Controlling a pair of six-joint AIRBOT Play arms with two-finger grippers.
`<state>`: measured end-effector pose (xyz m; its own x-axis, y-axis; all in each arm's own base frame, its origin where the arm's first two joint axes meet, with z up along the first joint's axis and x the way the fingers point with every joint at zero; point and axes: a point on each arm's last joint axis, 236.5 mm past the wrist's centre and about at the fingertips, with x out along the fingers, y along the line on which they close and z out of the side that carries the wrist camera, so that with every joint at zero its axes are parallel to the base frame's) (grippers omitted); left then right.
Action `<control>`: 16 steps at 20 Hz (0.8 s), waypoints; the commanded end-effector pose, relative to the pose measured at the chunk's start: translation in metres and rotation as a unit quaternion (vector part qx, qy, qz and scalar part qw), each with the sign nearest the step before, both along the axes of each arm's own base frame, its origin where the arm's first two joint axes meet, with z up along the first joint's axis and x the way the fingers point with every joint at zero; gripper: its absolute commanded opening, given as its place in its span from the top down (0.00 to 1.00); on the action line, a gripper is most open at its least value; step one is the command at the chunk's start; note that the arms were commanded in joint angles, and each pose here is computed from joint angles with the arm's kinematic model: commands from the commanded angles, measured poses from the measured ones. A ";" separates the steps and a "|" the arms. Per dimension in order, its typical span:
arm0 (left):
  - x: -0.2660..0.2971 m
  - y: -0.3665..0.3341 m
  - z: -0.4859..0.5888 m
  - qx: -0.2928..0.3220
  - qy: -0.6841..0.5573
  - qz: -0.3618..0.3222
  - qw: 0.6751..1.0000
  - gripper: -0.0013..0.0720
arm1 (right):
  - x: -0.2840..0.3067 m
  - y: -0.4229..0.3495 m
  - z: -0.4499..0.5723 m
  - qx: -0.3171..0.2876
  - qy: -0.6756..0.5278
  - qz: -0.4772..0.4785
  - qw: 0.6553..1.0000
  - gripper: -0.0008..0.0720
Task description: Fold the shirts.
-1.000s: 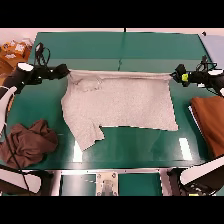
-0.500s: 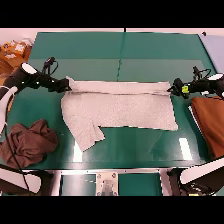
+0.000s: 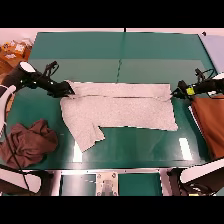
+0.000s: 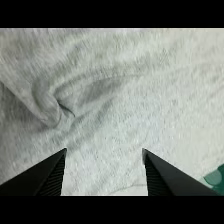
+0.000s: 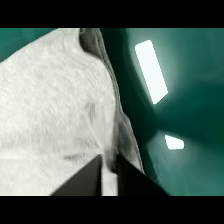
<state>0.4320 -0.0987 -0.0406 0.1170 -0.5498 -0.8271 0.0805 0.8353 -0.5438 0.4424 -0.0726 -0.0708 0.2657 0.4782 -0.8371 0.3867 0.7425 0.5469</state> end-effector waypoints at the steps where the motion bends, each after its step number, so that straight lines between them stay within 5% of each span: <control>1: -0.034 0.006 0.020 -0.020 0.073 -0.027 0.997 0.24 | -0.021 -0.010 0.021 0.022 0.022 0.003 1.000 0.93; 3: -0.045 0.019 0.032 -0.030 0.111 -0.014 0.993 0.25 | -0.026 -0.020 0.032 0.021 0.017 -0.006 1.000 0.93; 4: -0.049 0.023 0.035 -0.033 0.124 -0.010 0.992 0.47 | -0.028 -0.025 0.038 0.018 0.011 -0.012 1.000 0.93; 5: -0.054 0.027 0.036 -0.037 0.131 -0.016 0.991 0.84 | -0.030 -0.030 0.043 0.015 0.007 -0.018 1.000 0.92; 7: -0.054 0.029 0.036 -0.035 0.130 -0.014 0.991 0.90 | -0.035 -0.031 0.049 0.015 0.004 -0.023 1.000 0.85; 9: -0.041 0.031 0.033 -0.030 0.108 0.001 0.994 0.90 | -0.040 -0.023 0.043 0.021 0.014 -0.017 1.000 0.41; 10: -0.039 0.032 0.032 -0.028 0.104 0.004 0.994 0.94 | -0.046 -0.017 0.037 0.026 0.023 -0.010 0.999 0.30; 12: -0.050 0.034 0.032 -0.022 0.121 -0.008 0.992 0.96 | -0.061 -0.010 0.030 0.040 0.043 -0.011 0.998 0.32; 15: -0.073 0.043 0.039 0.015 0.108 -0.001 0.994 0.96 | -0.094 -0.015 0.032 0.027 0.034 -0.068 0.997 0.63; 16: -0.082 0.045 0.041 0.025 0.095 0.007 0.995 0.96 | -0.109 -0.012 0.033 0.023 0.031 -0.086 0.996 0.64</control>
<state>0.3665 -0.0623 -0.0021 -0.0718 -0.5582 -0.8266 -0.0378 0.8296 -0.5570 0.3608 -0.0860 -0.0364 0.2520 0.5068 -0.8244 0.4901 0.6678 0.5603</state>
